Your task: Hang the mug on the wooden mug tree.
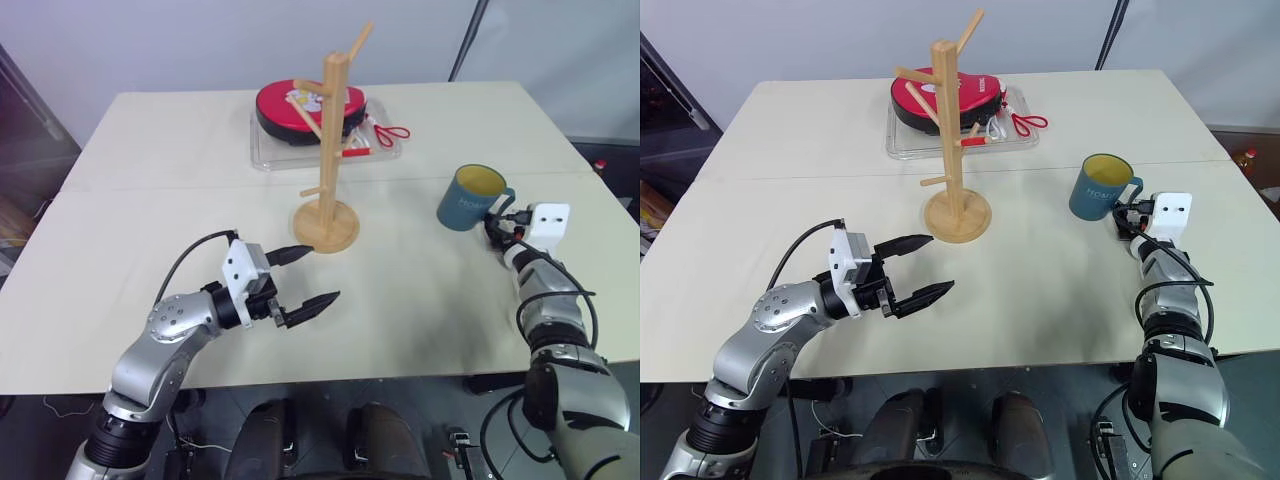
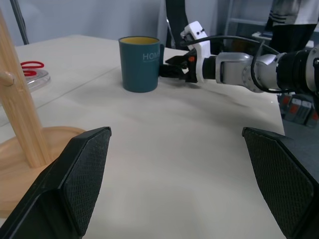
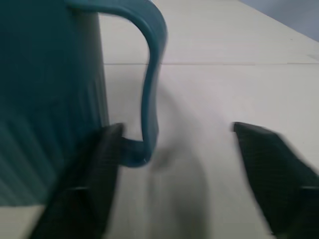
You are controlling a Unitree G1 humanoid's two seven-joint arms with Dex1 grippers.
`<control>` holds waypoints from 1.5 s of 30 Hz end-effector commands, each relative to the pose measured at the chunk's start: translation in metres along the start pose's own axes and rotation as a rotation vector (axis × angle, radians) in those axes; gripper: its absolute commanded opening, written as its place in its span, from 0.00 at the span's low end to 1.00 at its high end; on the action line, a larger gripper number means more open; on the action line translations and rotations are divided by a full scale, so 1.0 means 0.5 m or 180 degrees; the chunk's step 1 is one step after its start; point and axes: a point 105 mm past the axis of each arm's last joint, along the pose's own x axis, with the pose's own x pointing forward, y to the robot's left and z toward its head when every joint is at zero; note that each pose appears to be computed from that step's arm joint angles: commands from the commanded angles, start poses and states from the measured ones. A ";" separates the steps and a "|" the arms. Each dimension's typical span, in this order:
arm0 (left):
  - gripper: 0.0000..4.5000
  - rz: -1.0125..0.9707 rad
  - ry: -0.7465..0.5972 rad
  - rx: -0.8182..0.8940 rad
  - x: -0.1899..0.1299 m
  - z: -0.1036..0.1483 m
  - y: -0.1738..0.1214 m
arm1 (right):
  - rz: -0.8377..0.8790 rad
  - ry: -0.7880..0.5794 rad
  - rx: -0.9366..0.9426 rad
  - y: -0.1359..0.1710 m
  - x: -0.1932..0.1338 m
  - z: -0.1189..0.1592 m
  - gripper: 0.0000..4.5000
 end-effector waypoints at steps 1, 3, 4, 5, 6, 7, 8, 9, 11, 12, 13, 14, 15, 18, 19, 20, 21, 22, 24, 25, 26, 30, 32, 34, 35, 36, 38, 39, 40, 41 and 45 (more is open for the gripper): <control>1.00 -0.0033 -0.0078 0.0081 0.004 0.014 -0.006 | 0.0019 -0.0183 -0.0032 -0.010 0.006 0.034 0.29; 1.00 -0.0017 -0.0081 0.0080 0.003 0.014 -0.006 | 0.0076 -0.0196 -0.0018 -0.005 0.006 0.035 0.09; 1.00 -0.0011 -0.0082 0.0080 0.002 0.014 -0.006 | 0.0102 -0.0211 -0.0012 -0.004 0.005 0.036 0.02; 1.00 -0.0007 -0.0081 0.0079 0.001 0.013 -0.007 | 0.0121 -0.0227 -0.0007 -0.002 0.005 0.037 0.02; 1.00 -0.0002 -0.0080 0.0077 0.001 0.013 -0.007 | 0.0144 -0.0252 -0.0008 -0.001 0.004 0.040 0.02; 1.00 0.0004 -0.0078 0.0076 0.000 0.012 -0.007 | 0.0168 -0.0283 -0.0016 0.000 0.003 0.043 0.02; 1.00 0.0014 -0.0075 0.0074 -0.001 0.011 -0.006 | 0.0204 -0.0320 -0.0049 0.001 0.000 0.047 0.02; 1.00 0.0026 -0.0072 0.0073 -0.002 0.010 -0.006 | 0.0261 -0.0359 -0.0130 0.005 -0.004 0.053 0.02; 1.00 0.0088 -0.0062 0.0078 -0.008 0.008 0.001 | 0.0541 -0.0490 -0.0512 0.028 -0.019 0.074 0.02; 1.00 0.0114 -0.0059 0.0081 -0.011 0.008 0.004 | 0.0655 -0.0536 -0.0647 0.041 -0.025 0.082 0.02; 1.00 0.0169 -0.0050 0.0085 -0.015 0.006 0.012 | 0.0893 -0.0626 -0.0903 0.066 -0.040 0.098 0.02; 1.00 0.0204 -0.0045 0.0088 -0.019 0.005 0.017 | 0.1051 -0.0678 -0.1060 0.085 -0.052 0.107 0.02; 1.00 0.0290 -0.0049 0.0074 -0.026 0.003 0.031 | 0.1376 -0.0813 -0.1298 0.124 -0.077 0.134 0.02; 1.00 0.0461 -0.0041 0.0070 -0.045 -0.003 0.065 | 0.2083 -0.1056 -0.1729 0.218 -0.142 0.192 0.02; 1.00 0.0488 -0.0029 0.0083 -0.050 -0.005 0.073 | 0.2231 -0.1088 -0.1830 0.239 -0.158 0.205 0.02; 1.00 0.0510 -0.0016 0.0112 -0.055 -0.005 0.083 | 0.2388 -0.1141 -0.2001 0.267 -0.171 0.224 0.02; 1.00 0.0518 -0.0013 0.0135 -0.057 -0.004 0.090 | 0.2482 -0.1188 -0.2126 0.287 -0.178 0.242 0.02; 1.00 0.0522 -0.0025 0.0156 -0.059 0.000 0.095 | 0.2514 -0.1223 -0.2192 0.302 -0.180 0.259 0.02; 1.00 0.0540 -0.0099 0.0169 -0.063 0.013 0.105 | 0.2535 -0.1267 -0.2268 0.326 -0.177 0.290 0.02; 1.00 0.0550 -0.0142 0.0167 -0.065 0.021 0.109 | 0.2530 -0.1280 -0.2318 0.335 -0.172 0.303 0.02; 1.00 0.0556 -0.0187 0.0162 -0.068 0.030 0.113 | 0.2526 -0.1284 -0.2358 0.343 -0.167 0.314 0.02; 1.00 0.0563 -0.0253 0.0156 -0.080 0.053 0.117 | 0.2472 -0.1321 -0.2458 0.360 -0.143 0.347 0.02; 1.00 0.0571 -0.0272 0.0164 -0.085 0.062 0.117 | 0.2449 -0.1336 -0.2504 0.363 -0.133 0.356 0.02; 1.00 0.0591 -0.0303 0.0168 -0.089 0.070 0.116 | 0.2444 -0.1343 -0.2549 0.366 -0.126 0.363 0.02; 1.00 0.0601 -0.0314 0.0171 -0.090 0.073 0.116 | 0.2446 -0.1346 -0.2560 0.367 -0.123 0.365 0.02; 1.00 0.0609 -0.0322 0.0175 -0.091 0.075 0.114 | 0.2447 -0.1347 -0.2565 0.368 -0.121 0.368 0.02; 1.00 0.0620 -0.0331 0.0181 -0.091 0.078 0.113 | 0.2453 -0.1347 -0.2590 0.369 -0.116 0.371 0.02; 1.00 0.0622 -0.0337 0.0183 -0.091 0.080 0.112 | 0.2457 -0.1350 -0.2601 0.371 -0.114 0.373 0.02; 1.00 0.0625 -0.0343 0.0186 -0.091 0.082 0.111 | 0.2460 -0.1353 -0.2603 0.372 -0.111 0.375 0.02; 1.00 0.0630 -0.0350 0.0187 -0.091 0.083 0.111 | 0.2467 -0.1355 -0.2608 0.374 -0.110 0.377 0.02; 1.00 0.0640 -0.0407 0.0189 -0.092 0.093 0.109 | 0.2540 -0.1344 -0.2655 0.386 -0.103 0.378 0.02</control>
